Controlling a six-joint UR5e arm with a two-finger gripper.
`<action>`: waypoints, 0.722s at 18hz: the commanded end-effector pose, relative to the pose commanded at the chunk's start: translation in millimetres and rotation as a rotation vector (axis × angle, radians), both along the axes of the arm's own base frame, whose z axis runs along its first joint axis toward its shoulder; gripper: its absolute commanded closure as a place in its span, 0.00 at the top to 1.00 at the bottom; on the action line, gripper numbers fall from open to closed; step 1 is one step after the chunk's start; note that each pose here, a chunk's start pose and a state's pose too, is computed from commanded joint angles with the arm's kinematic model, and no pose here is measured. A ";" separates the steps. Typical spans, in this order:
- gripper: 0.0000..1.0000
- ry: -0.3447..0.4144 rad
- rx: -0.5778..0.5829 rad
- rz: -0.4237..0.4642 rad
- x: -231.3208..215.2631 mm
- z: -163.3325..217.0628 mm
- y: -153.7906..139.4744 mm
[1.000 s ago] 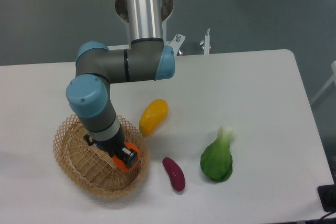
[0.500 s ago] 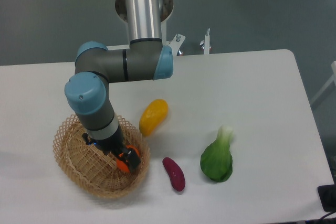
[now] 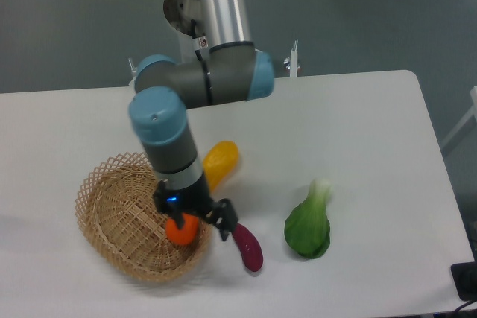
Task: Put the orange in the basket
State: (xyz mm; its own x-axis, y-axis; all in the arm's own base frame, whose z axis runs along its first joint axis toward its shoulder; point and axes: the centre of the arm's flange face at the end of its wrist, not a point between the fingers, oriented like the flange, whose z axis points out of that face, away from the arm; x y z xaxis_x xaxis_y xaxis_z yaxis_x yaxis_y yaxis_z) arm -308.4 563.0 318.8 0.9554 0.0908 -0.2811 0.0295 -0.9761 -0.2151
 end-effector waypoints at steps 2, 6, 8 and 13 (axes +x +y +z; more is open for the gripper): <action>1.00 0.007 -0.043 -0.049 -25.7 -8.1 -21.3; 1.00 0.015 -0.045 -0.085 -70.8 2.9 -56.1; 1.00 0.019 -0.050 -0.115 -92.3 4.3 -71.5; 1.00 -0.026 -0.060 -0.186 -161.9 7.7 -95.3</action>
